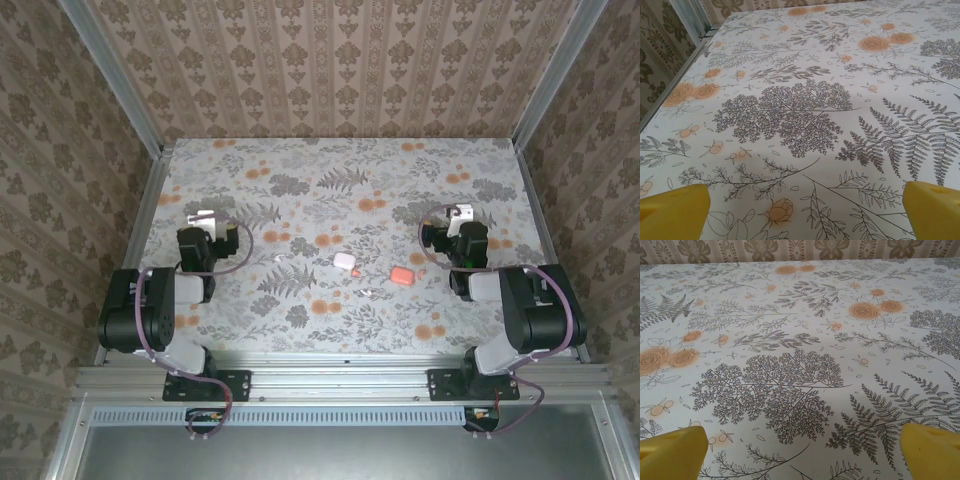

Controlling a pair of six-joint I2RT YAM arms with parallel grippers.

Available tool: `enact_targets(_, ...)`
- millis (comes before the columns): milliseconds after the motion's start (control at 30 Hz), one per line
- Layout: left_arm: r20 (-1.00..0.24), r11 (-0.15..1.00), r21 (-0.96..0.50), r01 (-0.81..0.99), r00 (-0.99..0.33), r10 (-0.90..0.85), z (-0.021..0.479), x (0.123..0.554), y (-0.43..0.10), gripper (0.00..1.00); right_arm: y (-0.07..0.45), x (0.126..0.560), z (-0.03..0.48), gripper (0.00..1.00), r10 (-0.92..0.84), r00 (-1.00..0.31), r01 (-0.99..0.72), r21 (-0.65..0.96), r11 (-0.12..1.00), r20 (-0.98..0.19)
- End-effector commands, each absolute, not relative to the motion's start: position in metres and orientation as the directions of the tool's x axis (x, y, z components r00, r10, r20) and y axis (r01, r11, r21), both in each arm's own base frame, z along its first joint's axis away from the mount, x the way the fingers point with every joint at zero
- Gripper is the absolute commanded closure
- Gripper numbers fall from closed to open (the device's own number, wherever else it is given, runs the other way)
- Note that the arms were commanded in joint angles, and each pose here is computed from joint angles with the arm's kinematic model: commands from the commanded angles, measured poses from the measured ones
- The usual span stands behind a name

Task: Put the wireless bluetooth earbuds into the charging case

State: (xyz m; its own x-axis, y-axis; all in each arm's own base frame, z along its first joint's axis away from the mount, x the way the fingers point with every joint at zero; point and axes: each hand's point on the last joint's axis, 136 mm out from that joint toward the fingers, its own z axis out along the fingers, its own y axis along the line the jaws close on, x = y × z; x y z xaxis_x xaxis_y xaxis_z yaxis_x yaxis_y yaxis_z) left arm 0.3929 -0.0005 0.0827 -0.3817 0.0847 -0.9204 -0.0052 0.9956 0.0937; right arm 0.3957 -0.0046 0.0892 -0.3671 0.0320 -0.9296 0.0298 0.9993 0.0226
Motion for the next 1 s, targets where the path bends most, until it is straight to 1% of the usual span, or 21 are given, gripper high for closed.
enact_targets(0,-0.931,0.995,0.1,0.004,-0.353,0.095,0.0943,0.3996,-0.0004,0.0,-0.0014,0.4001,0.097,0.0,0.035,-0.346,0.02,0.03,0.999,-0.938)
enact_targets(967,-0.931,0.995,0.103,0.007,-0.351,0.099,0.0948,0.3989,-0.0008,0.0,-0.0014,0.4008,0.0995,0.0,0.034,-0.339,0.019,0.03,0.999,-0.94)
